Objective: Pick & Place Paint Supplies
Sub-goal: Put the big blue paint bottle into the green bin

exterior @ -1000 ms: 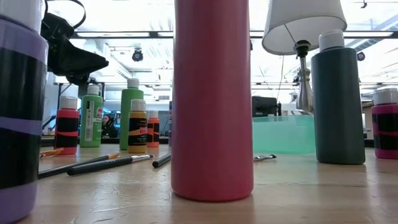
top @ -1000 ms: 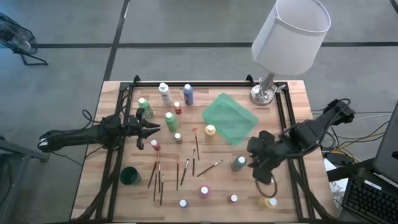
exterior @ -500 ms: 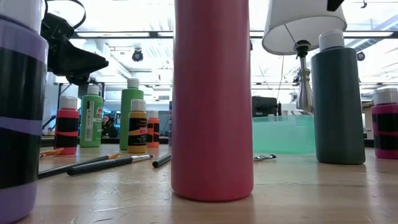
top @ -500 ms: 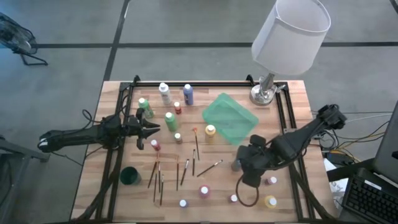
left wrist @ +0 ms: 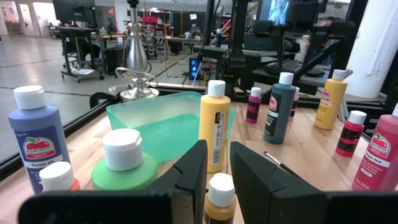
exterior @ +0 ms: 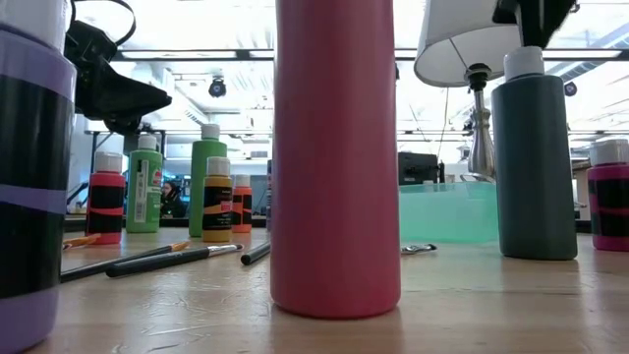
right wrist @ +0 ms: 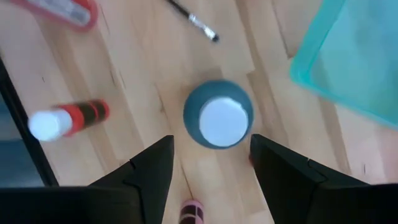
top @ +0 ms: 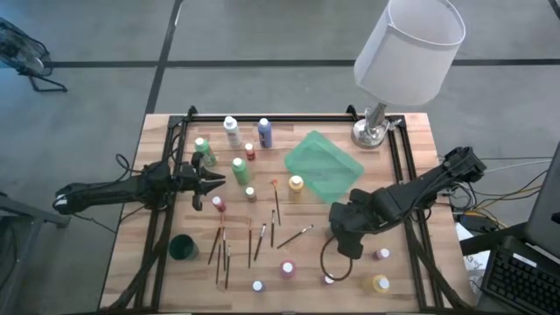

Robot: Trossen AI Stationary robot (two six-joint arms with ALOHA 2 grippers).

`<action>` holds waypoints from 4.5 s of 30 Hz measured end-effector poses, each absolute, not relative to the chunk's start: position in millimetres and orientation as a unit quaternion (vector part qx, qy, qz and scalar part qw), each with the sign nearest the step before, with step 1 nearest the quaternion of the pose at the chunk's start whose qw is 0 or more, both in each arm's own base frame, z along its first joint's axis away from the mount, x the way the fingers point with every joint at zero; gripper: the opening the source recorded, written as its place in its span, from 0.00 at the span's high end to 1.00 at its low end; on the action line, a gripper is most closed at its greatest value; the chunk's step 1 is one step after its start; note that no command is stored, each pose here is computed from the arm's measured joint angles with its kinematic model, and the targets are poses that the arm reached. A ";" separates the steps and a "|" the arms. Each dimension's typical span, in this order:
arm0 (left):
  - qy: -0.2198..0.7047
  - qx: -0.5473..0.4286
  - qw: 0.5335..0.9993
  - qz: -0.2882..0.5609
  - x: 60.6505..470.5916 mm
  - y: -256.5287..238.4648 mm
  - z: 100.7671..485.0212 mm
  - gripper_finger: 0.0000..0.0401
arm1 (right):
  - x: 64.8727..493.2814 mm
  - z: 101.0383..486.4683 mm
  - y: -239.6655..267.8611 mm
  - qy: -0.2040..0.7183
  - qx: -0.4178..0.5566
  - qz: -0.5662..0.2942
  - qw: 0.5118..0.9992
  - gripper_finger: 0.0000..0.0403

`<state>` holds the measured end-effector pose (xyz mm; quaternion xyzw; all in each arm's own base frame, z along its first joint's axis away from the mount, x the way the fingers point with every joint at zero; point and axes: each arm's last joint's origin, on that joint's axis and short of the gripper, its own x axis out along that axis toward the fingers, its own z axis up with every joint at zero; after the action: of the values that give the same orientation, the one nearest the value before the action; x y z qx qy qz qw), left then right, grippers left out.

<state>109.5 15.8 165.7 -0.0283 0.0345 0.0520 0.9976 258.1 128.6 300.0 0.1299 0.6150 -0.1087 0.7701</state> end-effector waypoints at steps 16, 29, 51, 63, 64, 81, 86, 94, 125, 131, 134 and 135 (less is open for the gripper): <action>0.034 -0.028 0.998 0.052 109.5 15.8 165.7 0.81 | 262.8 281.4 121.4 0.610 0.138 -0.114 0.772 0.46; 0.035 -0.028 0.998 0.052 109.5 15.8 165.6 0.81 | 266.7 272.4 114.6 0.604 0.149 -0.121 0.773 0.56; 0.035 -0.028 0.998 0.052 109.5 15.8 165.5 0.81 | 271.3 272.2 107.4 0.598 0.173 -0.136 0.771 0.43; 0.035 -0.028 0.998 0.052 109.5 15.8 165.5 0.81 | 271.8 272.2 106.4 0.603 0.175 -0.126 0.768 0.57; 0.035 -0.028 0.998 0.052 109.5 15.8 165.5 0.81 | 271.8 272.2 106.4 0.603 0.174 -0.126 0.768 0.59; 0.035 -0.028 0.998 0.052 109.5 15.8 165.6 0.81 | 270.8 273.2 106.2 0.609 0.182 -0.116 0.763 0.68; 0.035 -0.028 0.998 0.052 109.5 15.8 165.5 0.81 | 270.6 273.1 106.3 0.610 0.181 -0.116 0.763 0.71; 0.035 -0.028 0.998 0.052 109.5 15.8 165.5 0.81 | 271.0 278.4 106.6 0.614 0.181 -0.112 0.760 0.71; 0.035 -0.028 0.998 0.052 109.5 15.8 165.6 0.81 | 231.0 365.1 -5.8 0.498 0.221 -0.200 0.814 0.71; 0.035 -0.028 0.998 0.052 109.5 15.8 165.6 0.81 | 225.8 354.3 -27.6 0.533 0.202 -0.274 0.775 0.71; 0.035 -0.028 0.998 0.052 109.5 15.8 165.5 0.81 | 222.8 353.5 -35.0 0.525 0.207 -0.291 0.772 0.71; 0.035 -0.028 0.998 0.052 109.5 15.8 165.6 0.81 | 220.9 353.4 -37.1 0.523 0.208 -0.297 0.771 0.71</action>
<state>109.5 15.8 165.6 -0.0284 0.0351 0.0522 0.9976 220.9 -37.1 353.4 0.2081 0.5231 -0.2969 0.7713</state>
